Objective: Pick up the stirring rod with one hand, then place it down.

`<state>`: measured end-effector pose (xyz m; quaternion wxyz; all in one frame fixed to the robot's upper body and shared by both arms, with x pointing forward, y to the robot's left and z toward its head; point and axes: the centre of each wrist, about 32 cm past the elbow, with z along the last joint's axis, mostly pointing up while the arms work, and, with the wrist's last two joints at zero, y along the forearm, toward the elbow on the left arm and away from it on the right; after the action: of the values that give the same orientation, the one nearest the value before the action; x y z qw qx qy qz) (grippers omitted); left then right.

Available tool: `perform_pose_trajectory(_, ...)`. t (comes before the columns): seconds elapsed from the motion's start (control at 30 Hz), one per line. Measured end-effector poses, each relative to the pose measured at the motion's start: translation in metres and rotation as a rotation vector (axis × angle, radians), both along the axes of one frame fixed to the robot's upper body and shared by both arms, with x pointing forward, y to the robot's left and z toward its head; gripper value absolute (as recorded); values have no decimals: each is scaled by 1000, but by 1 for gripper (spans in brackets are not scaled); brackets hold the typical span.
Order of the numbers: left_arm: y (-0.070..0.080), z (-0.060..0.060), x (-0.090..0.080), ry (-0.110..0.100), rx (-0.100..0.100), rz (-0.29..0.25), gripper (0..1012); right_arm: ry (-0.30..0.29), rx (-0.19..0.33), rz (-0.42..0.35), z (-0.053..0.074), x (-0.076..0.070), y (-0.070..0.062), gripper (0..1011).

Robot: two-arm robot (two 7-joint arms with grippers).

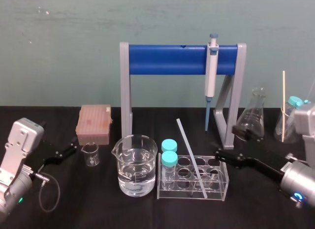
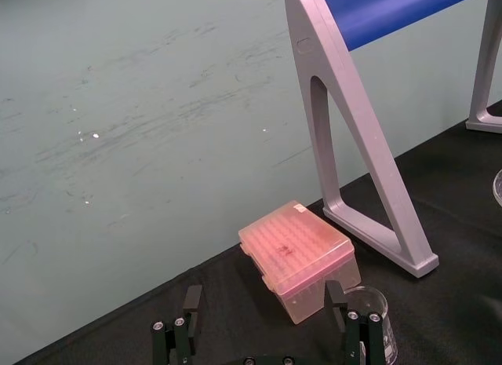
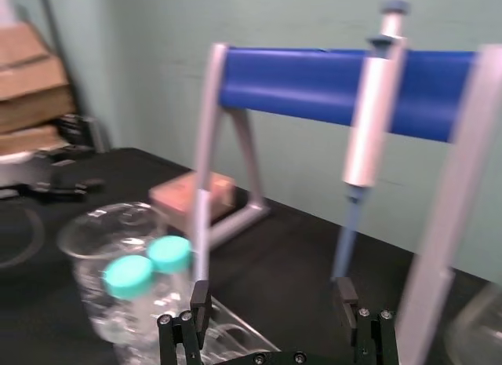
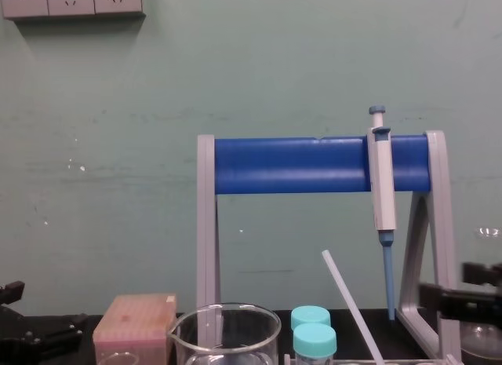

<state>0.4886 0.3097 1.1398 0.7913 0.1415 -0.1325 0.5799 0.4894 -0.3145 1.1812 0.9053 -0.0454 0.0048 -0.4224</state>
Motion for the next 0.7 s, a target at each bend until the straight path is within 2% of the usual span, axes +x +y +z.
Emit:
perform_pose_trajectory(0.13,0,0,0,0,0,0,1000,-6,19,86,7,10,12,1000)
perform_pose_trajectory(0.3,0,0,0,0,0,0,1000,-9,22,140,10,20,25,1000)
perform_pose_trajectory(0.5,0,0,0,0,0,0,1000,24,5,162,13,34,44,1000)
perform_pose_trajectory(0.7,0,0,0,0,0,0,1000,66,-2,143,16,47,59,1000)
